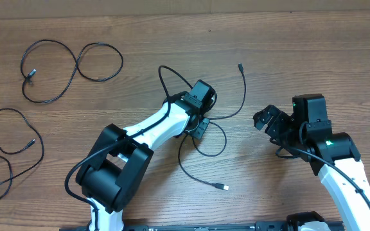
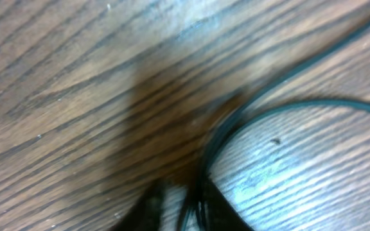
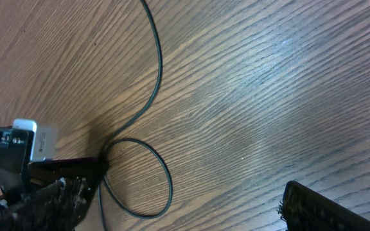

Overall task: Untangle cables
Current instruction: 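Close the left gripper on the center cable's loop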

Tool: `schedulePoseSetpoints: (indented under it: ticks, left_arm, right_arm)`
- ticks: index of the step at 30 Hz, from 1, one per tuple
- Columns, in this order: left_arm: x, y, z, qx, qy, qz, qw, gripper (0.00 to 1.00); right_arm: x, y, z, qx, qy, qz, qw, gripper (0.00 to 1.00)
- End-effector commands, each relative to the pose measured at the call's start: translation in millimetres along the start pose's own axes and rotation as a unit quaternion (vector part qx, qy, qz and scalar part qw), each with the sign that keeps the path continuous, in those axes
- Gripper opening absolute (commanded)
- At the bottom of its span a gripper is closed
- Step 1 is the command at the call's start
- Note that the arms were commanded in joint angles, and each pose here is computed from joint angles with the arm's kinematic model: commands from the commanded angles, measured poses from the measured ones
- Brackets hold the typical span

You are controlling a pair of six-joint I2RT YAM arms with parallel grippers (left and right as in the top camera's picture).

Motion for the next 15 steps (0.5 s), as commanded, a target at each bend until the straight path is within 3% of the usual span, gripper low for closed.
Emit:
schedulePoseSetpoints:
  ticks: [1, 10, 15]
  left_arm:
    - [48, 7, 33, -0.001, 0.087, 0.011, 0.996, 0.04]
    - [53, 16, 29, -0.02, 0.101, -0.018, 0.995, 0.04]
    - [36, 29, 8, -0.053, 0.092, -0.077, 0.991, 0.04]
  right_arm:
    - [-6, 6, -5, -0.01, -0.01, -0.006, 1.0, 1.0]
    - [-6, 6, -5, -0.01, -0.01, -0.006, 1.0, 1.0]
    - [-6, 6, -5, -0.01, -0.01, -0.006, 1.0, 1.0]
Point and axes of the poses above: each gripper's point midway between its finger pads, its own z axis out along the fingers, its own y axis along the line the jaws close on, x = y × z, the point moved 1 cm from there along -z, back along the fingers, and after that the axes turned 13 degrees about -z, right-handed, at the moved point
